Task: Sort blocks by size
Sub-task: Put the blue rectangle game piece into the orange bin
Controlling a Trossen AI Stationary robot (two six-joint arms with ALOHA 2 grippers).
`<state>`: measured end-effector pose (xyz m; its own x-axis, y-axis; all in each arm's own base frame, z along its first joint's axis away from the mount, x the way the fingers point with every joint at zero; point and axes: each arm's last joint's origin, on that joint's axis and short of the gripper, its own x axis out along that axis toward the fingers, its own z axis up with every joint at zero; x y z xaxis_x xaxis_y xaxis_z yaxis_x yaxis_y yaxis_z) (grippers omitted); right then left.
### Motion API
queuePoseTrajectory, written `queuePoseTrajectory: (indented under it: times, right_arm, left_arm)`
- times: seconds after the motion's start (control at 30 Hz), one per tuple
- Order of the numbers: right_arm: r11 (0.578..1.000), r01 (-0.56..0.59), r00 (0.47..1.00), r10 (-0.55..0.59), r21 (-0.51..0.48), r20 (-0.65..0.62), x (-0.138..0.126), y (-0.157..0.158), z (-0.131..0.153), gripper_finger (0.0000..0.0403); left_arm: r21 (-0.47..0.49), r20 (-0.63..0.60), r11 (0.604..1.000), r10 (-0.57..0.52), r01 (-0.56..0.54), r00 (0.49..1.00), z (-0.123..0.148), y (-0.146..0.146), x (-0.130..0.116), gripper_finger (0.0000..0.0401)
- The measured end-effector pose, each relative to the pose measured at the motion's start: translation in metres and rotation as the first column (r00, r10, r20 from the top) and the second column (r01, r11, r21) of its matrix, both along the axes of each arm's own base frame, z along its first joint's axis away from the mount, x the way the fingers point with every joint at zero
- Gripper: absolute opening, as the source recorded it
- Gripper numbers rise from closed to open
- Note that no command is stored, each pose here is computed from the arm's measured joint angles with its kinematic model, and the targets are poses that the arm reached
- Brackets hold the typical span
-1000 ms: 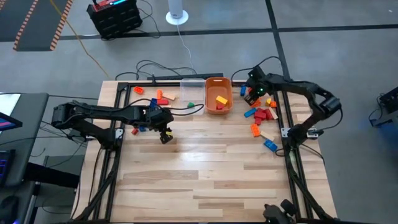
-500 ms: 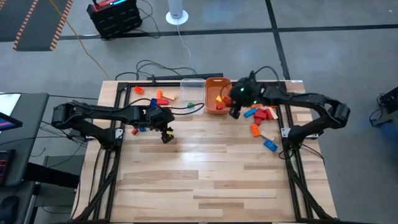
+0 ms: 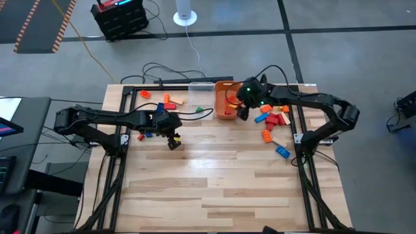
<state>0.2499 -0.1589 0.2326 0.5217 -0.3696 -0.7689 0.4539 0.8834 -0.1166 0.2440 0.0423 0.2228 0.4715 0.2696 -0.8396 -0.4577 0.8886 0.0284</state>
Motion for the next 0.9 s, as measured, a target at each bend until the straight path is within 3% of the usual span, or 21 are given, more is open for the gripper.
queuePoseTrajectory:
  times: [0.1,0.17,0.33,0.5,0.7,0.9]
  right_arm:
    - [0.991,0.121,0.993,-0.121,-0.051,0.002,-0.013,-0.007,0.011,0.0300]
    - [0.974,0.226,0.974,-0.225,-0.031,0.020,-0.023,-0.018,0.012,0.0297]
    - [0.901,0.432,0.901,-0.430,0.037,-0.050,-0.044,-0.052,-0.014,0.0294]
    - [0.868,0.492,0.868,-0.485,0.058,-0.108,-0.048,-0.073,-0.046,0.0294]
    - [0.836,0.544,0.839,-0.539,0.070,-0.078,-0.050,-0.088,-0.058,0.0294]
    - [0.819,0.566,0.823,-0.555,0.091,-0.124,-0.051,-0.094,-0.077,0.0294]
  left_arm:
    - [0.000,0.000,1.000,0.000,0.000,1.000,0.000,0.000,0.000,0.0222]
    - [-0.001,0.001,1.000,0.003,-0.003,1.000,0.000,0.000,0.000,0.0222]
    - [-0.003,0.003,1.000,0.007,-0.007,1.000,0.000,0.000,0.000,0.0222]
    - [-0.004,0.003,1.000,0.007,-0.007,1.000,0.000,0.000,0.000,0.0222]
    - [0.002,-0.001,1.000,-0.004,0.004,1.000,0.000,0.000,0.000,0.0222]
    - [0.002,-0.001,1.000,-0.004,0.004,1.000,0.000,0.000,0.000,0.0222]
